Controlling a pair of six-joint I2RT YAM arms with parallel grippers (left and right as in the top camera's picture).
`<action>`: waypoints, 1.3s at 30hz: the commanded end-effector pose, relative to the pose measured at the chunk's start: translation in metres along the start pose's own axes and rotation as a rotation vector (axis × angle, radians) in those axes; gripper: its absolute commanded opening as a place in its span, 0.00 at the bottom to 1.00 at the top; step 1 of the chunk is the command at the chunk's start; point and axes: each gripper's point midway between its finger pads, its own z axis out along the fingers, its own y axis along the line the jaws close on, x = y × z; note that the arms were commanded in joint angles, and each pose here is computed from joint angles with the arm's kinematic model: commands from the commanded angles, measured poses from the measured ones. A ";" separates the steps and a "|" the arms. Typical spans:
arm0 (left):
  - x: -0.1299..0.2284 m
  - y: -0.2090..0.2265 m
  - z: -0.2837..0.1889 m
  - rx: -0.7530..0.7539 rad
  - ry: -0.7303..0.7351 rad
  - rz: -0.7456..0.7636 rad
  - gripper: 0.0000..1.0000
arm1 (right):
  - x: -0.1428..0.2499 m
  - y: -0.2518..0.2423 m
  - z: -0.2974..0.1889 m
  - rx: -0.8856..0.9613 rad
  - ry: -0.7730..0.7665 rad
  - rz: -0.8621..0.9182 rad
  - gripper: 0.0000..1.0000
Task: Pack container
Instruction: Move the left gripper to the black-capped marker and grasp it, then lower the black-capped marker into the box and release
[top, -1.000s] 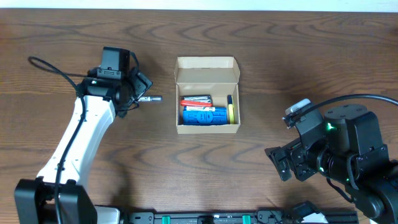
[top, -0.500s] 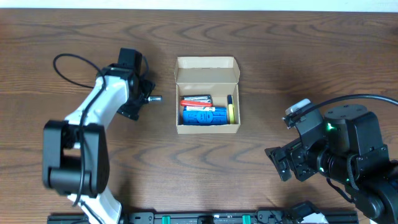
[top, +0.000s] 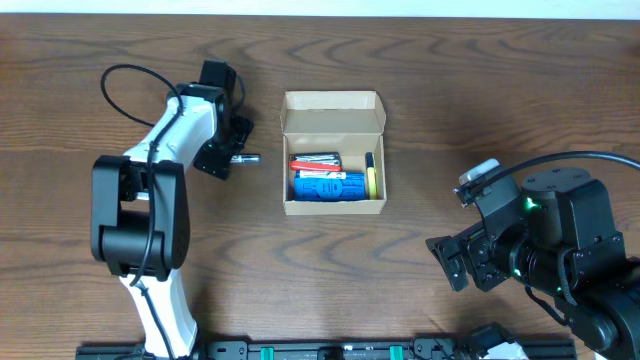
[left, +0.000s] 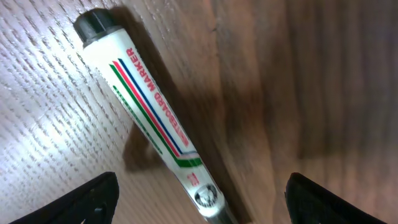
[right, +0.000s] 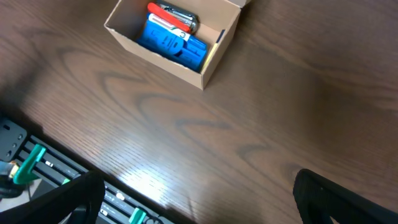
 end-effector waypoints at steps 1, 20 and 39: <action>0.002 0.000 0.011 -0.020 0.018 -0.024 0.86 | 0.000 -0.002 -0.001 0.008 -0.004 0.019 0.99; 0.004 0.014 0.016 -0.083 0.027 0.010 0.16 | 0.000 -0.002 -0.001 0.008 -0.004 0.019 0.99; 0.029 -0.041 -0.146 0.107 -0.306 1.004 0.06 | 0.000 -0.002 -0.001 0.008 -0.004 0.019 0.99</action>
